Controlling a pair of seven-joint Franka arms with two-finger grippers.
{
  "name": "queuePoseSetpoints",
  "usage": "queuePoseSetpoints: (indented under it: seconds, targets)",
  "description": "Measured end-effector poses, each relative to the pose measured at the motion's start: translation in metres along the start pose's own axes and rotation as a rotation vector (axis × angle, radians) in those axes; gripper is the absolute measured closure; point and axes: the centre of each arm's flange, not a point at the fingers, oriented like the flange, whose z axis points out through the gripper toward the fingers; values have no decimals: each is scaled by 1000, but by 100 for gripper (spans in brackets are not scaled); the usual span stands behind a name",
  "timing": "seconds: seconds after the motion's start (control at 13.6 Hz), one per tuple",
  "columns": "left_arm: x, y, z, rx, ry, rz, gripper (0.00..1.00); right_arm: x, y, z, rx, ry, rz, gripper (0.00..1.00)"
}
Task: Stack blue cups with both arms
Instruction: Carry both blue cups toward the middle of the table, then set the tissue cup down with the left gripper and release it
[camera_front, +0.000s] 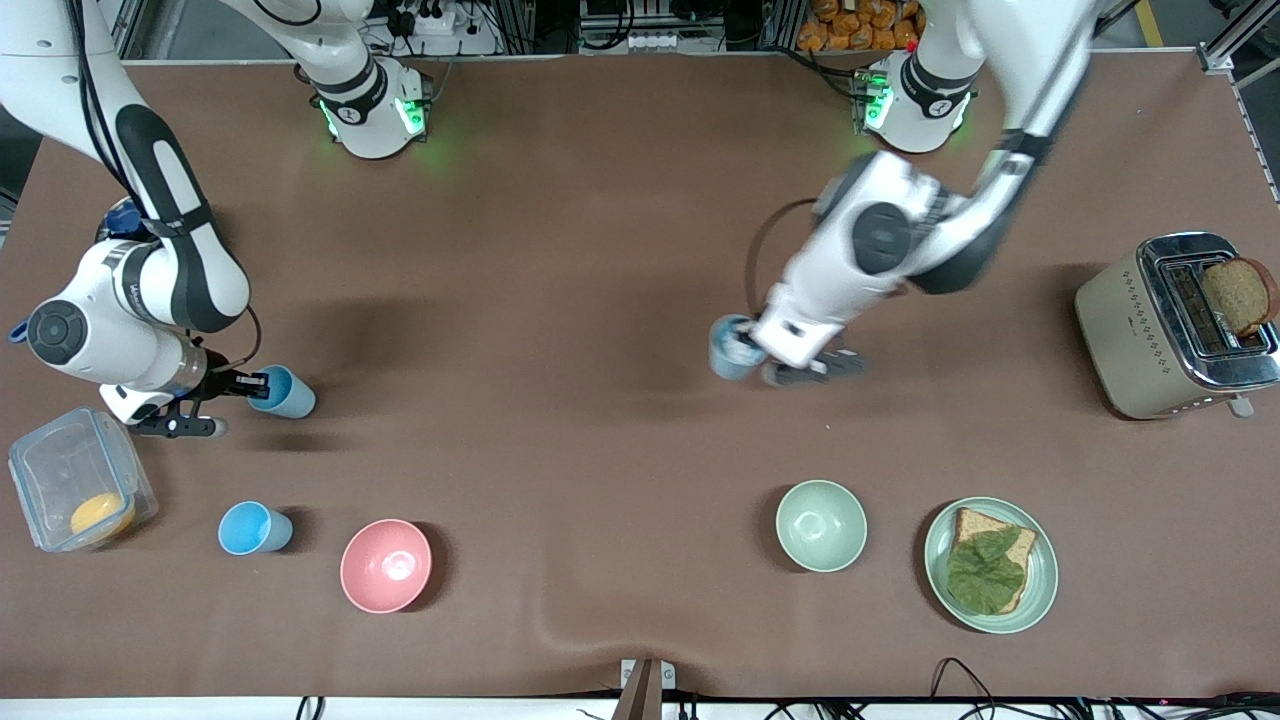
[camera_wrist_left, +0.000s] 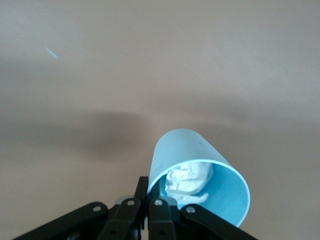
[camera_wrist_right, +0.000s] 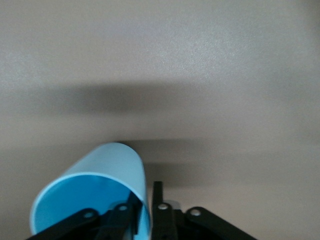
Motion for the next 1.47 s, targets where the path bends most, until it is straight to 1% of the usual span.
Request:
queuePoseSetpoints:
  seconds: [0.07, 0.22, 0.37, 0.51, 0.66, 0.73, 0.88, 1.03, 1.17, 1.25, 1.32, 1.39, 1.47]
  targets:
    - [-18, 28, 13, -3, -17, -27, 97, 1, -1, -5, 0, 5, -1, 96]
    - [-44, 67, 36, 9, -25, -69, 97, 4, -1, -19, -1, 6, -1, 96]
    - [-62, 87, 60, 28, -27, -98, 97, 6, -2, -42, 0, -7, -3, 96]
    - [-69, 98, 79, 4, -21, -136, 97, 9, -15, -69, 4, 0, -24, 96]
    - [-71, 101, 96, -12, -18, -153, 97, 10, -50, -93, 26, 25, -67, 96]
    - [-73, 103, 104, -19, -18, -161, 97, 9, -69, -100, 41, 26, -90, 96]
    - [-77, 105, 119, -13, -14, -170, 97, 3, -99, -107, 60, -7, -125, 96]
    - [-76, 104, 125, -6, -11, -175, 82, -2, -125, -110, 73, -35, -98, 96]
    - [-69, 104, 120, -14, 0, -190, 58, -5, -174, -116, 81, -34, -19, 96]
    - [-62, 106, 111, -30, 13, -202, 47, -8, -204, -121, 80, -29, 16, 96]
    - [-53, 107, 93, -51, 35, -213, 36, -11, -232, -127, 79, -22, 45, 96]
    - [-42, 105, 68, -67, 60, -225, 27, -14, -255, -131, 79, -16, 73, 96]
    - [-32, 101, 35, -72, 88, -238, 16, -18, -276, -135, 81, -11, 99, 96]
